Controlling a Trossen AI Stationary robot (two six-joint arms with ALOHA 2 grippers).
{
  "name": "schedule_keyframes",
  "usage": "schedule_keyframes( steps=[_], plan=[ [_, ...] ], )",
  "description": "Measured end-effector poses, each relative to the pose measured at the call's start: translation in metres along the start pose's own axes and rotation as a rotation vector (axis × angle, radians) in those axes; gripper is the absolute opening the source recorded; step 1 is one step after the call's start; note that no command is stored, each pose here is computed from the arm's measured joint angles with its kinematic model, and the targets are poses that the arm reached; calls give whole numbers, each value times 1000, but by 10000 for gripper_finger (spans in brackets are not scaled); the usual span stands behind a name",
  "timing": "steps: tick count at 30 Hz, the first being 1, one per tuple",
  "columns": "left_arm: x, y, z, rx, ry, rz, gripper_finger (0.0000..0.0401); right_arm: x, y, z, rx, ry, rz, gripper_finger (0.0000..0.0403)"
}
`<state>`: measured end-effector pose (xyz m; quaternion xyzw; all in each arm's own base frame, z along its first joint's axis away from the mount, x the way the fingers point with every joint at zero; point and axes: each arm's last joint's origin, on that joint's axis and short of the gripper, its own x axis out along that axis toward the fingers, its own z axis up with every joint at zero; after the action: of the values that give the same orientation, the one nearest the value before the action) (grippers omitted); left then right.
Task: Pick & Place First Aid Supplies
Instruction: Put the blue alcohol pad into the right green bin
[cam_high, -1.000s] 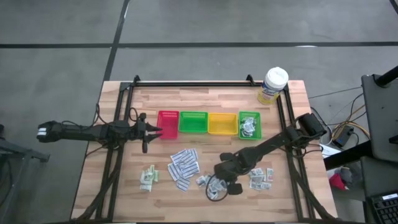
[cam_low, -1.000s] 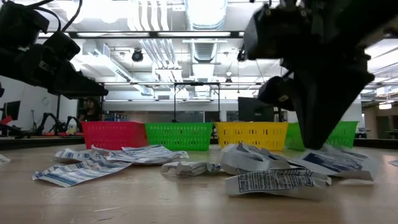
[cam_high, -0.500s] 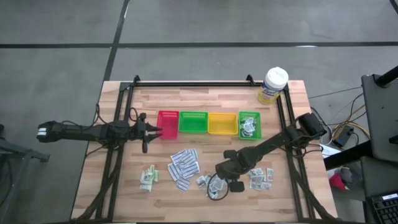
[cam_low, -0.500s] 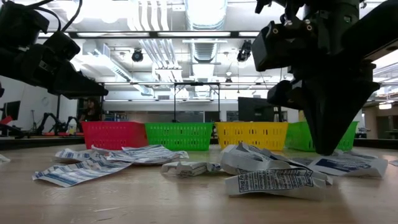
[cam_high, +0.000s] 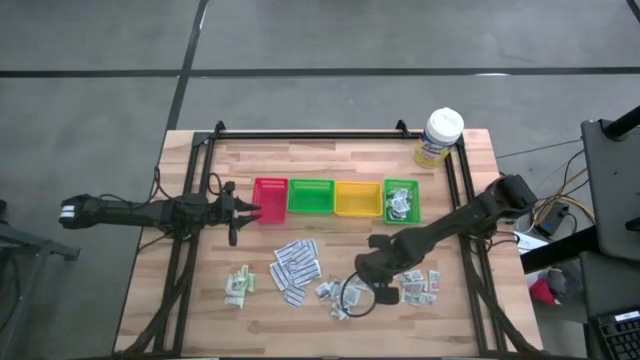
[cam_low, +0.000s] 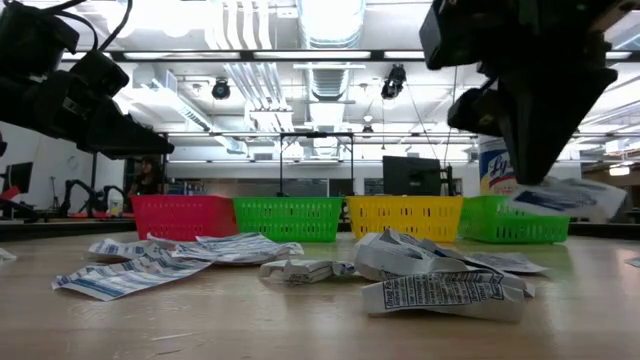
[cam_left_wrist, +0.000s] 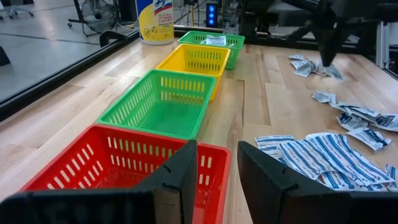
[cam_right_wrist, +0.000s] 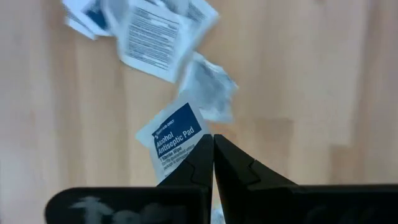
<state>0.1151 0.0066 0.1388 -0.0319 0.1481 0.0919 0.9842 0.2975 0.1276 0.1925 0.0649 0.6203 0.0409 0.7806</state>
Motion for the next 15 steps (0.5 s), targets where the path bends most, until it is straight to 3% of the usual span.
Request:
schedule_keyframes(
  steps=[5,15],
  plan=[
    [0,0,0,0,0,0,113,-17,-7,-10,42,9,-123,8],
    [0,0,0,0,0,0,113,-65,-23,-27,185,-152,-403,8]
  ],
)
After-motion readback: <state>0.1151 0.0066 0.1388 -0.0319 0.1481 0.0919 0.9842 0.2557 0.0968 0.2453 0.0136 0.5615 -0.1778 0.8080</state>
